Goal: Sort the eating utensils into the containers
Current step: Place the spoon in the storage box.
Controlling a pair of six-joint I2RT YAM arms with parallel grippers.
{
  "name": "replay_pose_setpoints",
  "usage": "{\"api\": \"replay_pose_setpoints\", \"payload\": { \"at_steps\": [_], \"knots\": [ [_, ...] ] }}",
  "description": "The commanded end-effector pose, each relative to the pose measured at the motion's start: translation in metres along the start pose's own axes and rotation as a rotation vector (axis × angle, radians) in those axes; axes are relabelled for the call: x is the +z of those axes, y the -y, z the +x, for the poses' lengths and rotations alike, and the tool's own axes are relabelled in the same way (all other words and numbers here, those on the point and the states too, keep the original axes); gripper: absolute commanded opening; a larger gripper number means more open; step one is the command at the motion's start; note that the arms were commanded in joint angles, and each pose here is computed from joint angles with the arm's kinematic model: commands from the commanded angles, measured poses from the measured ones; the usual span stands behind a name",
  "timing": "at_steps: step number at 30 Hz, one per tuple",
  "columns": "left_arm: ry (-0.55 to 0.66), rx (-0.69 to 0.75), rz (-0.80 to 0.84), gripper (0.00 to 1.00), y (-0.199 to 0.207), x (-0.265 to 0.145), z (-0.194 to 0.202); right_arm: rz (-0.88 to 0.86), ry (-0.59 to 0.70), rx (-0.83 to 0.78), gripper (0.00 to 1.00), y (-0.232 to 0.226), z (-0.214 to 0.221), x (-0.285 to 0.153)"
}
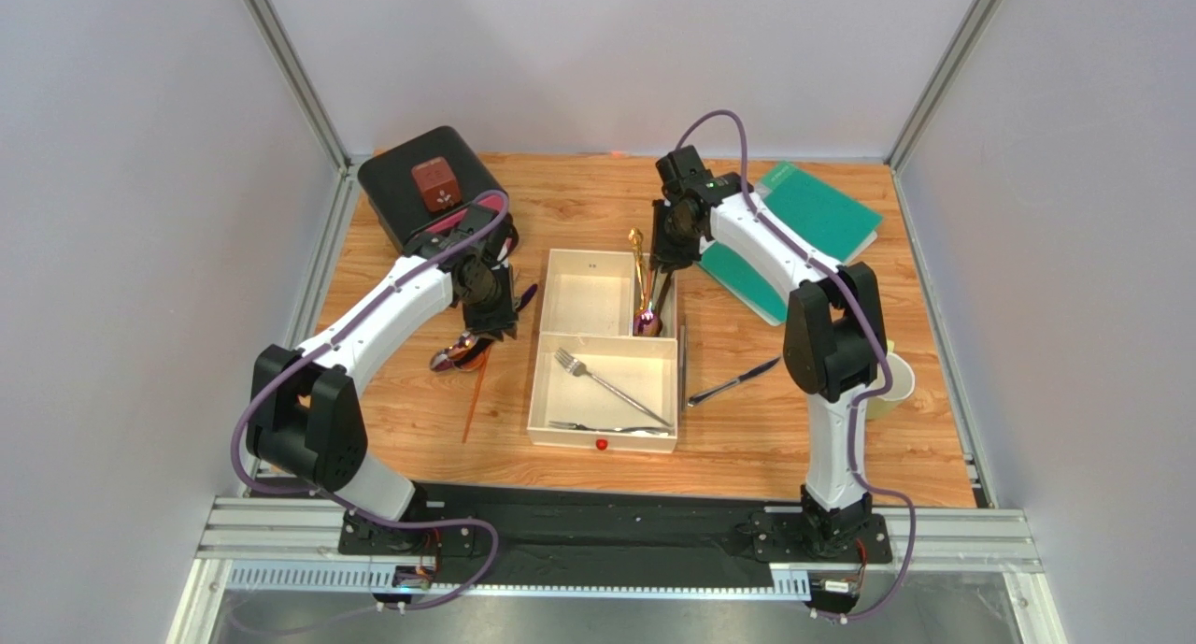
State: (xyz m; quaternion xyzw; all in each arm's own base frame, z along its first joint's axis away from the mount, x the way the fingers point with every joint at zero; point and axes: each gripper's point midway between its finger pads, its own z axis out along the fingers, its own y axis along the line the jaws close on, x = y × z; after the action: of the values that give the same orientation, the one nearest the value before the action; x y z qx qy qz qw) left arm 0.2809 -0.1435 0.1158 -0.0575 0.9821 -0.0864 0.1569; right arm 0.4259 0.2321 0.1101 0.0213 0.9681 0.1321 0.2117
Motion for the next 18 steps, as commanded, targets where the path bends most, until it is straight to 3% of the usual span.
{"api": "replay_pose_setpoints", "payload": {
  "at_steps": [1, 12, 18],
  "knots": [
    [0.034, 0.012, 0.004, 0.32, -0.001, -0.008, -0.006, 0.016, -0.013, 0.010, 0.35, 0.004, 0.006, 0.003],
    [0.038, 0.012, 0.005, 0.32, -0.001, -0.009, -0.007, 0.002, 0.061, 0.016, 0.42, 0.001, -0.005, -0.025],
    [0.039, 0.010, 0.007, 0.31, -0.001, -0.009, -0.006, 0.047, 0.091, 0.163, 0.43, 0.033, 0.006, -0.057]
  ]
}}
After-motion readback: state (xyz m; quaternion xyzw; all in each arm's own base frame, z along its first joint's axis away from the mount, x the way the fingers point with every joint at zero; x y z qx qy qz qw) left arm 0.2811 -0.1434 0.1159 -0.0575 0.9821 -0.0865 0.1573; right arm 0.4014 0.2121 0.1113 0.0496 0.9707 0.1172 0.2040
